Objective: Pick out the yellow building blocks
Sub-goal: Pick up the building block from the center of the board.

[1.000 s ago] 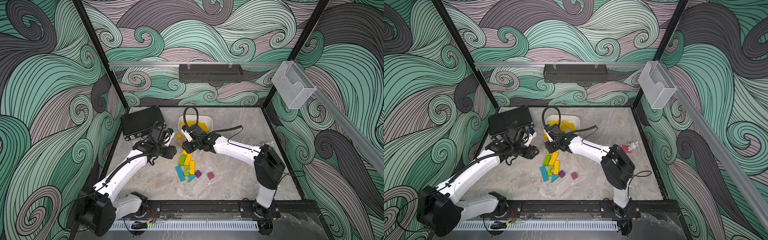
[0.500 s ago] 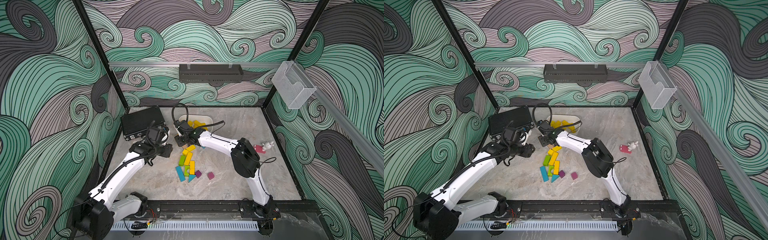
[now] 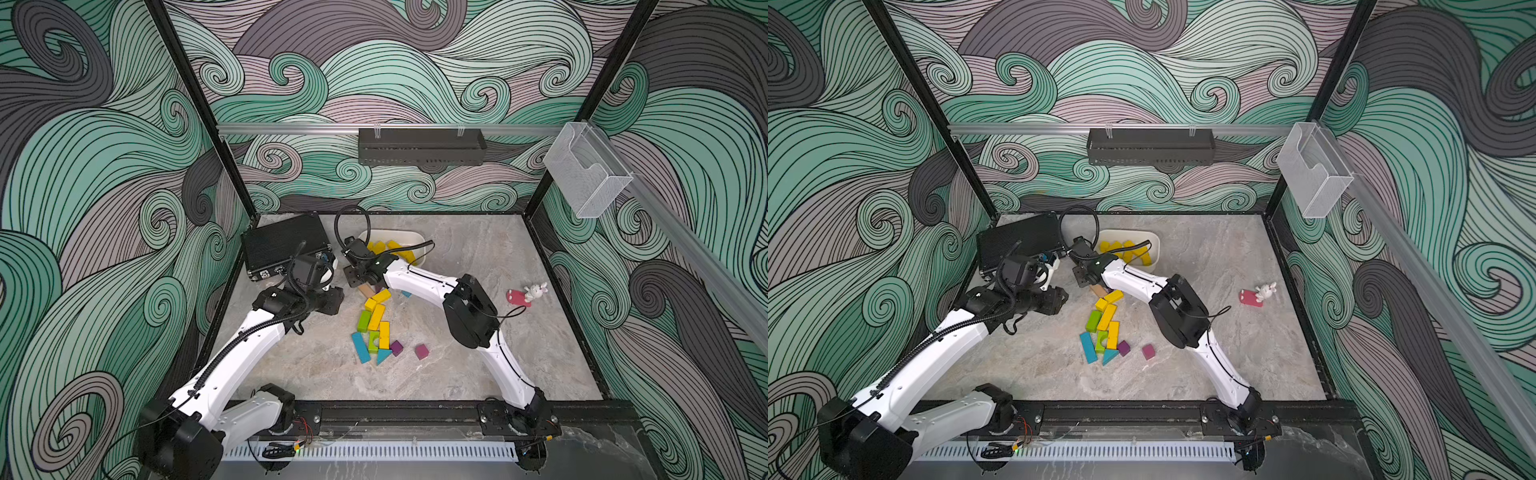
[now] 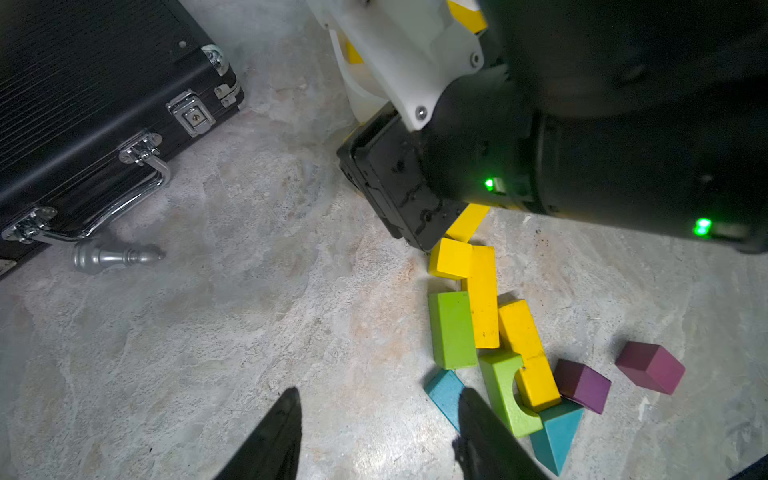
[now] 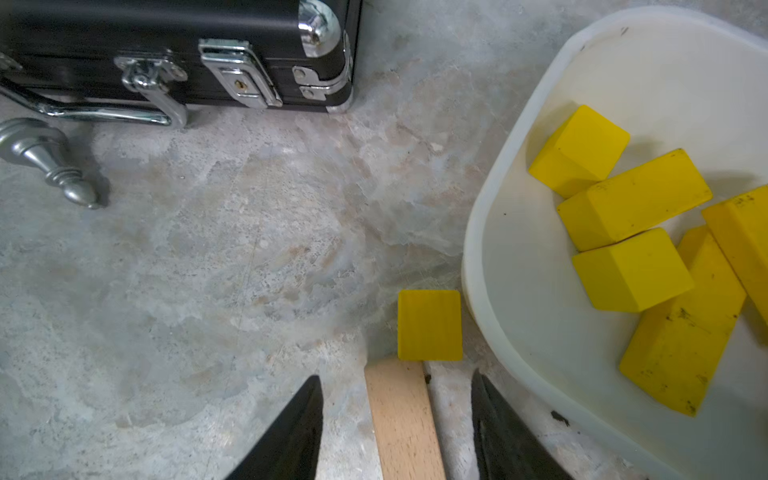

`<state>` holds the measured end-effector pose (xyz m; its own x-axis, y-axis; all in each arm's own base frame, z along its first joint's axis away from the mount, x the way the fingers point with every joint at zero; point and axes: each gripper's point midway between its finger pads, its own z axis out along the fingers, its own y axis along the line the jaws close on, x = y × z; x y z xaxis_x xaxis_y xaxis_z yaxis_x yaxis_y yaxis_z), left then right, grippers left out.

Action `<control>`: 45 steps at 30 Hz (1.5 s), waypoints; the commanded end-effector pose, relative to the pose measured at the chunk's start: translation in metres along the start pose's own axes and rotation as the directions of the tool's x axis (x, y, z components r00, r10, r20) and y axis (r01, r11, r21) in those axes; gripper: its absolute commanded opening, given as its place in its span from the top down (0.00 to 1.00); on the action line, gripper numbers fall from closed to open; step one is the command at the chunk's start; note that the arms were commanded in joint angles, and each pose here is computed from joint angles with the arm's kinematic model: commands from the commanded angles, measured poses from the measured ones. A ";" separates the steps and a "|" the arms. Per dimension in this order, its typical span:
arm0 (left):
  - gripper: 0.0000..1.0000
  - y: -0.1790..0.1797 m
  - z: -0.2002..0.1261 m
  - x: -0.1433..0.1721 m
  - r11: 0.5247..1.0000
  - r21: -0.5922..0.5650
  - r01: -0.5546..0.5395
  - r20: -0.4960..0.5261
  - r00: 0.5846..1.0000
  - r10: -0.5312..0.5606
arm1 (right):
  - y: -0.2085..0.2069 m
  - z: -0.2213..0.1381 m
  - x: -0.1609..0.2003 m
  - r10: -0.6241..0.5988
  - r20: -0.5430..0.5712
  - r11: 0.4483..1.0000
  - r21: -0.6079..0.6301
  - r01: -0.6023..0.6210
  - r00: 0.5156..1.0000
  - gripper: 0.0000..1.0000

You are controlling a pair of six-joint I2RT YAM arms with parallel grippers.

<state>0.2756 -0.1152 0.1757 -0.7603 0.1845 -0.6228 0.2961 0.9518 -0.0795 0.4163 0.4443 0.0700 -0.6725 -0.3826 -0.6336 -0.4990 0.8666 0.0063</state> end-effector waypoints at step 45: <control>0.40 -0.009 -0.007 -0.002 1.000 0.024 -0.014 0.027 1.000 0.013 | -0.004 0.049 0.018 0.007 -0.043 0.995 0.097 -0.003 0.999 0.63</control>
<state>0.2709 -0.1193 0.1829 -0.7423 0.1895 -0.6427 0.3141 0.9457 -0.0839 0.4399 0.4558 0.0205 -0.6905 -0.3738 -0.6193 -0.4402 0.8965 -0.0503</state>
